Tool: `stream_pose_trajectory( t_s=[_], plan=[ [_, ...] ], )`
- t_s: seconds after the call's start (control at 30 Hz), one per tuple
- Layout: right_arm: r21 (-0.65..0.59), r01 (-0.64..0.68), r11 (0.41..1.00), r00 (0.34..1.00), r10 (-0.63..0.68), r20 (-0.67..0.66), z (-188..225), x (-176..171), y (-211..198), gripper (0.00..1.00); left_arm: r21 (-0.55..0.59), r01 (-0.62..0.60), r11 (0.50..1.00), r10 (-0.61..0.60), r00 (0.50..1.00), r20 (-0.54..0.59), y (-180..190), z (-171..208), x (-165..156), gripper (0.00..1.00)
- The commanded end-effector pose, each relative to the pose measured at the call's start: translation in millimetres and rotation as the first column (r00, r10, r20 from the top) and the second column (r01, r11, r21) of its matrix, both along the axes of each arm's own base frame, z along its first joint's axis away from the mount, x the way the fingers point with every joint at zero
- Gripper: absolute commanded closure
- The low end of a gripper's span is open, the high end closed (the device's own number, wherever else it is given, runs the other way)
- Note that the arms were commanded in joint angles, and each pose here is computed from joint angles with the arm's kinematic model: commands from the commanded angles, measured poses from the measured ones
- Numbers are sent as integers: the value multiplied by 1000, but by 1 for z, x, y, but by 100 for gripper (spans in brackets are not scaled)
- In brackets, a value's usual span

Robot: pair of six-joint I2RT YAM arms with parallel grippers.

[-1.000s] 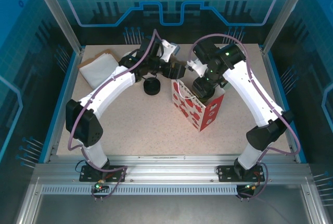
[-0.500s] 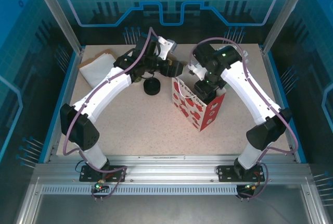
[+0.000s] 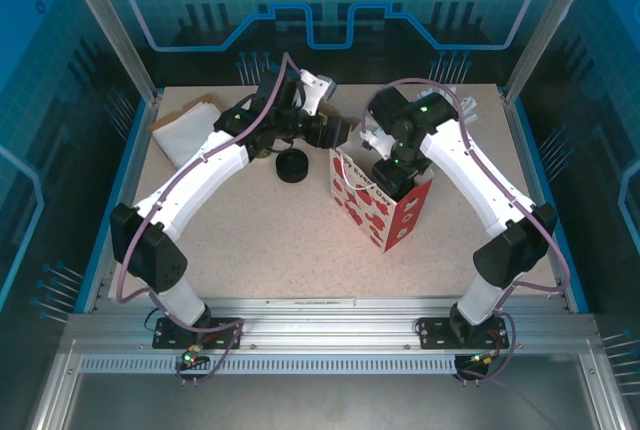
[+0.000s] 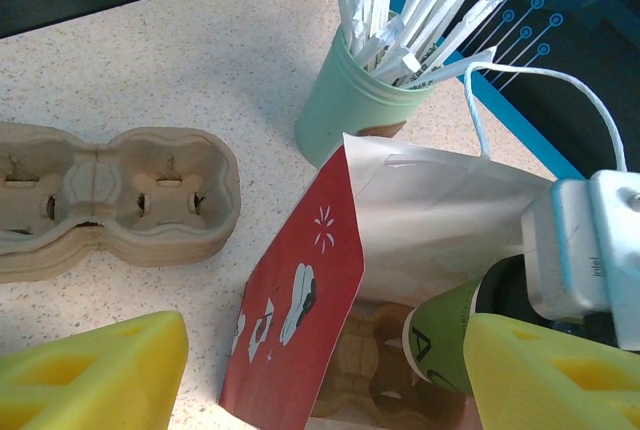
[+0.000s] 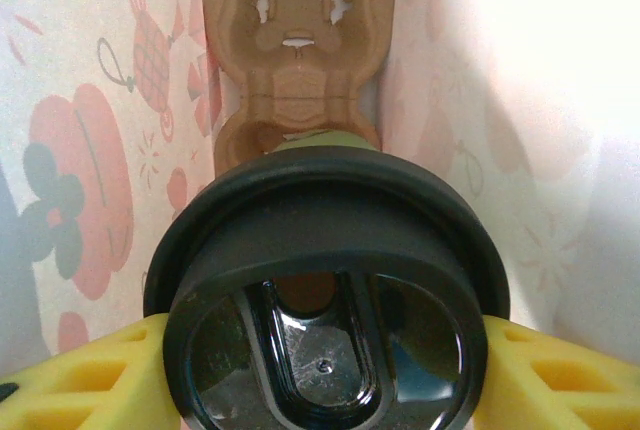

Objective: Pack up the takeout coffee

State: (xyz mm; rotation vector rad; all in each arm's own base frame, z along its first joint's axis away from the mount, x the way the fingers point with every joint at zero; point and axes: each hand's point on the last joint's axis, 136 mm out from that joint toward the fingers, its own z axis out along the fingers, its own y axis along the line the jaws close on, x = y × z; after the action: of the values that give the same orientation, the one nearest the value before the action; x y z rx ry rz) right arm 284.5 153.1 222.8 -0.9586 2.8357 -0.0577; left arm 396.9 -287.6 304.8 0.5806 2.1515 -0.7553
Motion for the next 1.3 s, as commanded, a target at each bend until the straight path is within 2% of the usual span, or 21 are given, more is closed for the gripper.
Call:
stream_pose_trajectory(
  t_s=[0.0, 0.93, 1.27],
  plan=[
    [2, 18, 1000, 999, -18, -26, -9, 1, 2, 61, -5, 3, 1000, -3, 999, 41, 3, 13, -7, 25],
    [-9, 60, 998, 996, -60, -65, -46, -4, 5, 62, 2, -21, 1000, 21, 998, 58, 12, 19, -15, 25],
    [14, 63, 998, 997, -63, -40, -48, -3, 5, 63, -59, -32, 998, 37, 996, 84, 17, 40, -27, 25]
  ],
)
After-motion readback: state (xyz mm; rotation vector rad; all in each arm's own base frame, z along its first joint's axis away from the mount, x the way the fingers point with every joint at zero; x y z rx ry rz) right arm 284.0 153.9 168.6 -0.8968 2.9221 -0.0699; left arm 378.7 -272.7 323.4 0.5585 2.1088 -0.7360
